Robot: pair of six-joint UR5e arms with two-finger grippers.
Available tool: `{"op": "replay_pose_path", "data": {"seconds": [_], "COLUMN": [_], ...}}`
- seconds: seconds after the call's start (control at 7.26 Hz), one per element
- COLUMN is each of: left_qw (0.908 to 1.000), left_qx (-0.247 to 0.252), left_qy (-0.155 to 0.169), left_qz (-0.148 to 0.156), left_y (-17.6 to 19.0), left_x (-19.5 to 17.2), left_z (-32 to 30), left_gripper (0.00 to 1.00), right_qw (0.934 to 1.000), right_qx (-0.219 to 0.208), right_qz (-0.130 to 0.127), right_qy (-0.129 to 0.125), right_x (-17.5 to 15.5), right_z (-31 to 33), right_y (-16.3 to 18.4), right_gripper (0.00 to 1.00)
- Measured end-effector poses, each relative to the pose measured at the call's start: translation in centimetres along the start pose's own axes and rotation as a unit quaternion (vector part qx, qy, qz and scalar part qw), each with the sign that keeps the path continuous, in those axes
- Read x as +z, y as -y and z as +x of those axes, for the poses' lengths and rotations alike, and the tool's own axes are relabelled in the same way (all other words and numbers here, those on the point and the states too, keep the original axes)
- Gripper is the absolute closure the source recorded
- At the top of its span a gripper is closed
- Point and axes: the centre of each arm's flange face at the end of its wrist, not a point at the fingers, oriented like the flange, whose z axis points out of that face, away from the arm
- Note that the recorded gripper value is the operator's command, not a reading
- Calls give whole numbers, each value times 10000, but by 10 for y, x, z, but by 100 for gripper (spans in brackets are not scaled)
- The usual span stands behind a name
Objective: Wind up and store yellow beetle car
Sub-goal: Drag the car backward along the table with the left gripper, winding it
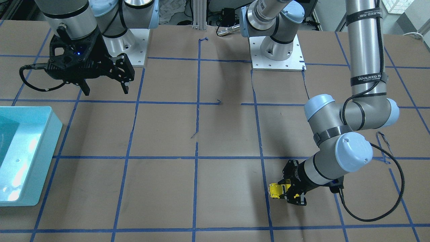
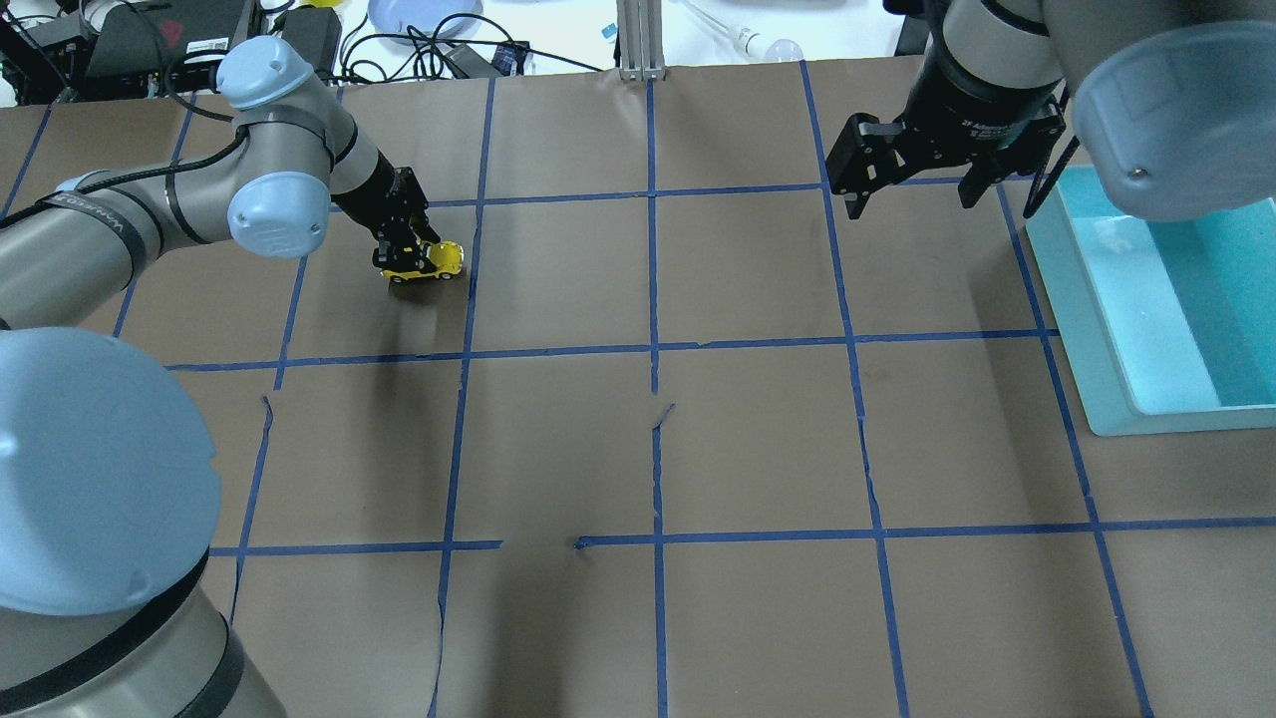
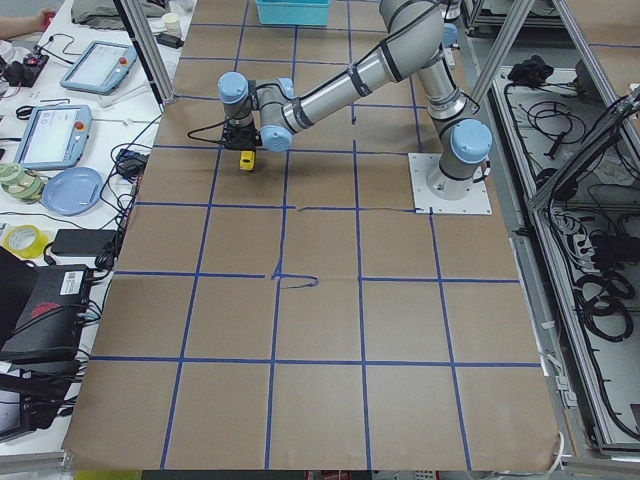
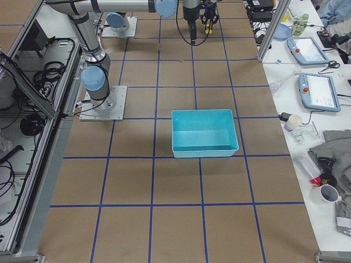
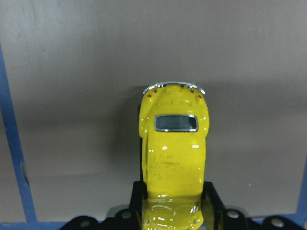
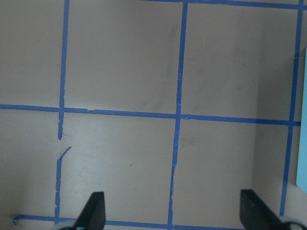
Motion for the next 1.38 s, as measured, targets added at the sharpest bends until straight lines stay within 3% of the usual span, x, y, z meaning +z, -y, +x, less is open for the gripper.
{"op": "replay_pose_path", "data": {"seconds": [0.41, 1.38], "left_qw": [9988, 9984], "left_qx": [-105, 31], "left_qy": [-92, 132], "left_qz": [-475, -547], "left_y": [13, 55], "left_x": [-2, 12], "left_z": [2, -4], "left_gripper": [95, 99], "right_qw": [10000, 10000], "right_qx": [0, 0], "right_qz": [0, 0], "right_qy": [0, 0], "right_x": [0, 0], "right_z": [0, 0], "right_y": [0, 0], "right_gripper": [0, 0]}}
